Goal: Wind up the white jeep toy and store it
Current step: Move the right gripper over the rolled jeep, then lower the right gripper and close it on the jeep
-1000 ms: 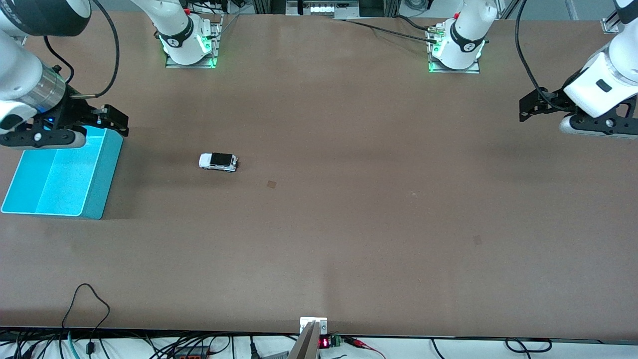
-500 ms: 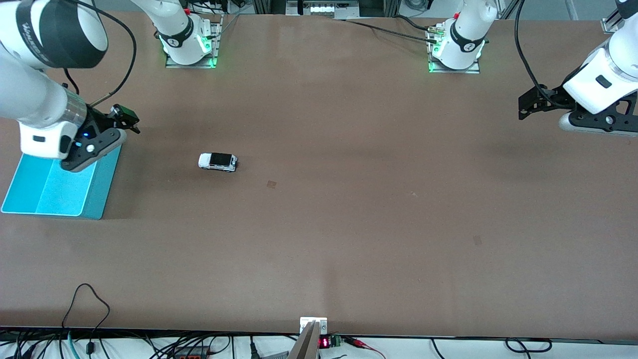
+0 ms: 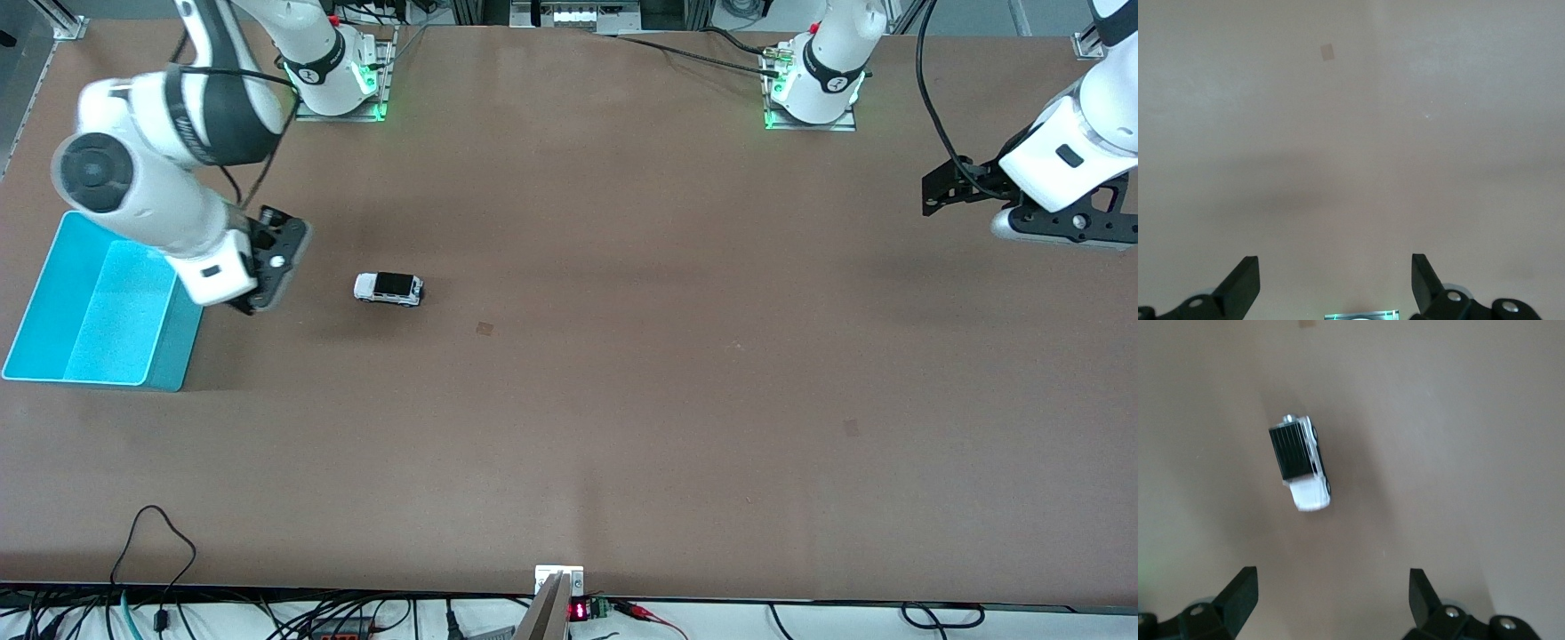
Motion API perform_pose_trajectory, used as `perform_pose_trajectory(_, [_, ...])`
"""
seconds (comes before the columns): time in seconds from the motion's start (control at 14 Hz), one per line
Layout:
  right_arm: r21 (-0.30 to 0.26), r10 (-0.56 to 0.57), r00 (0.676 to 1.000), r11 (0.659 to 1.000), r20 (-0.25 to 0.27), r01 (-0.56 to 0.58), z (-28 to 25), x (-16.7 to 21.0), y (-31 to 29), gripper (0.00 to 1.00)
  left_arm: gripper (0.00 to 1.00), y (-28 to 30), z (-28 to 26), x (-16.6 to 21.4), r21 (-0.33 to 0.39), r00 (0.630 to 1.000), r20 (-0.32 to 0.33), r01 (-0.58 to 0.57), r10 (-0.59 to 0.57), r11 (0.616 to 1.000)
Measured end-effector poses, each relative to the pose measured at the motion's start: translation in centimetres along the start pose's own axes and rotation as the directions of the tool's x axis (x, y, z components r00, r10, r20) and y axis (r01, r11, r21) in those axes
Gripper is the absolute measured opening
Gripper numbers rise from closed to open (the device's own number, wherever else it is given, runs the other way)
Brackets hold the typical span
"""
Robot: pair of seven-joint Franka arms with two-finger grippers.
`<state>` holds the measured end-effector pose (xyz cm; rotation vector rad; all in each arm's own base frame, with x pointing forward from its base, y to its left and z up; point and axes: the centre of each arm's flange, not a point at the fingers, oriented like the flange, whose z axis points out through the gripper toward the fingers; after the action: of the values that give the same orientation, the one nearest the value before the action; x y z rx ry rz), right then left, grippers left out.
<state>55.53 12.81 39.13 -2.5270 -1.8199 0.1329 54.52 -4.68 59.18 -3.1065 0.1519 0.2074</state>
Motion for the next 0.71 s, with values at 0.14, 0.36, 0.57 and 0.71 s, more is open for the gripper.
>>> perform_pose_trajectory(0.14, [-0.047, -0.047, 0.999, 0.998, -0.026, 0.046, 3.3, 1.8, -2.0, 1.0, 1.0, 0.3, 0.3, -0.2, -0.015, 1.0, 0.024, -0.004, 0.005, 1.0])
perform_pose_trajectory(0.36, [-0.086, -0.085, 0.995, 0.993, -0.049, 0.08, 7.0, 2.6, -4.3, 1.0, 1.0, 1.2, 0.5, -0.5, -0.022, 0.999, 0.049, -0.018, 0.019, 1.0])
perform_pose_trajectory(0.57, [-0.105, -0.093, 0.994, 0.991, -0.062, 0.086, 9.2, 2.5, -5.1, 1.0, 1.0, 1.9, 0.6, -0.6, -0.021, 0.998, 0.061, -0.032, 0.033, 0.999])
perform_pose_trajectory(0.71, [-0.116, -0.102, 0.992, 0.989, -0.072, 0.093, 11.0, 2.8, -5.4, 1.0, 1.0, 1.7, 0.6, -0.8, -0.021, 0.997, 0.074, -0.028, 0.03, 0.999])
